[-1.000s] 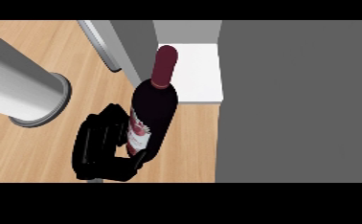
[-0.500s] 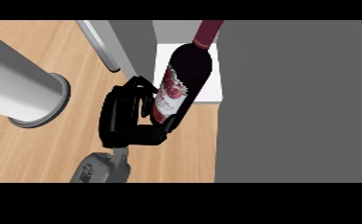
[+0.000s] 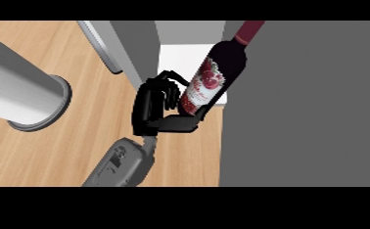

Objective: Pick up the wine, place it into the cabinet and close the cabinet

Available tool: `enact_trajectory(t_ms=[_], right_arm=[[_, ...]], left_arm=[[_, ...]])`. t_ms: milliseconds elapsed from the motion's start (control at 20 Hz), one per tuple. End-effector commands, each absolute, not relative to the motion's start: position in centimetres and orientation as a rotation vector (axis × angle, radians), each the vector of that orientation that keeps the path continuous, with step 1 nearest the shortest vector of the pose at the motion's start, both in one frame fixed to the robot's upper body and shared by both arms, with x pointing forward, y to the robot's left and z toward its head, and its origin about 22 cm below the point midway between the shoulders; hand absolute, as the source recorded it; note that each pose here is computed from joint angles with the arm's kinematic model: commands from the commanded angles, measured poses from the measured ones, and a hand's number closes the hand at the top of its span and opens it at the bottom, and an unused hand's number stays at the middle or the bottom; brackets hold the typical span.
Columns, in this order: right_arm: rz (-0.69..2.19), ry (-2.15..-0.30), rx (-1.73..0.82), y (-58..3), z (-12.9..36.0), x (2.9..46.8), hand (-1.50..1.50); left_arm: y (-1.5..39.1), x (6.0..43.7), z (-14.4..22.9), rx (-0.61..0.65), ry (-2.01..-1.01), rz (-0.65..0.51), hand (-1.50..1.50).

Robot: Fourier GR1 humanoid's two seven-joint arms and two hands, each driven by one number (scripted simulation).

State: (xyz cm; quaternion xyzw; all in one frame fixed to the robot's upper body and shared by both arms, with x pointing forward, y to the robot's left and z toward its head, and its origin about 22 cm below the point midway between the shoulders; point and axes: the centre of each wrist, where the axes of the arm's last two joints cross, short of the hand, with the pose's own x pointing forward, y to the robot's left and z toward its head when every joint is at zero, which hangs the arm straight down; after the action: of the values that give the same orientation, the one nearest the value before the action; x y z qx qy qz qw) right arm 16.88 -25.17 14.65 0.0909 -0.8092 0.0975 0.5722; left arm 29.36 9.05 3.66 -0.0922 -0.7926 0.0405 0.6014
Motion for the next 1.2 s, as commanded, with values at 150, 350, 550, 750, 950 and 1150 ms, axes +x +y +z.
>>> enact_trajectory(t_ms=[150,350,550,750,950,1150], right_arm=[[0.25,-1.883,0.245,-25.6,15.0,17.5,-1.5],[0.246,-1.897,0.208,-26.2,14.6,17.2,-1.5],[0.23,-1.906,0.214,-26.7,15.7,16.7,-1.5],[0.247,-1.901,0.221,-25.6,15.2,17.6,-1.5],[0.239,-1.901,0.23,-25.5,14.6,18.3,-1.5],[0.227,-1.887,0.232,-25.4,14.5,17.7,-1.5]], left_arm=[[7.5,29.2,0.8,-0.158,-1.796,0.122,1.5],[8.1,30.7,-0.5,-0.152,-1.777,0.107,1.5],[8.8,29.5,-3.0,-0.152,-1.752,0.137,1.5],[7.9,31.6,-3.5,-0.093,-1.731,0.14,1.5],[10.8,31.4,-5.4,-0.146,-1.707,0.177,1.5],[9.5,32.1,-4.7,-0.201,-1.711,0.25,1.5]])
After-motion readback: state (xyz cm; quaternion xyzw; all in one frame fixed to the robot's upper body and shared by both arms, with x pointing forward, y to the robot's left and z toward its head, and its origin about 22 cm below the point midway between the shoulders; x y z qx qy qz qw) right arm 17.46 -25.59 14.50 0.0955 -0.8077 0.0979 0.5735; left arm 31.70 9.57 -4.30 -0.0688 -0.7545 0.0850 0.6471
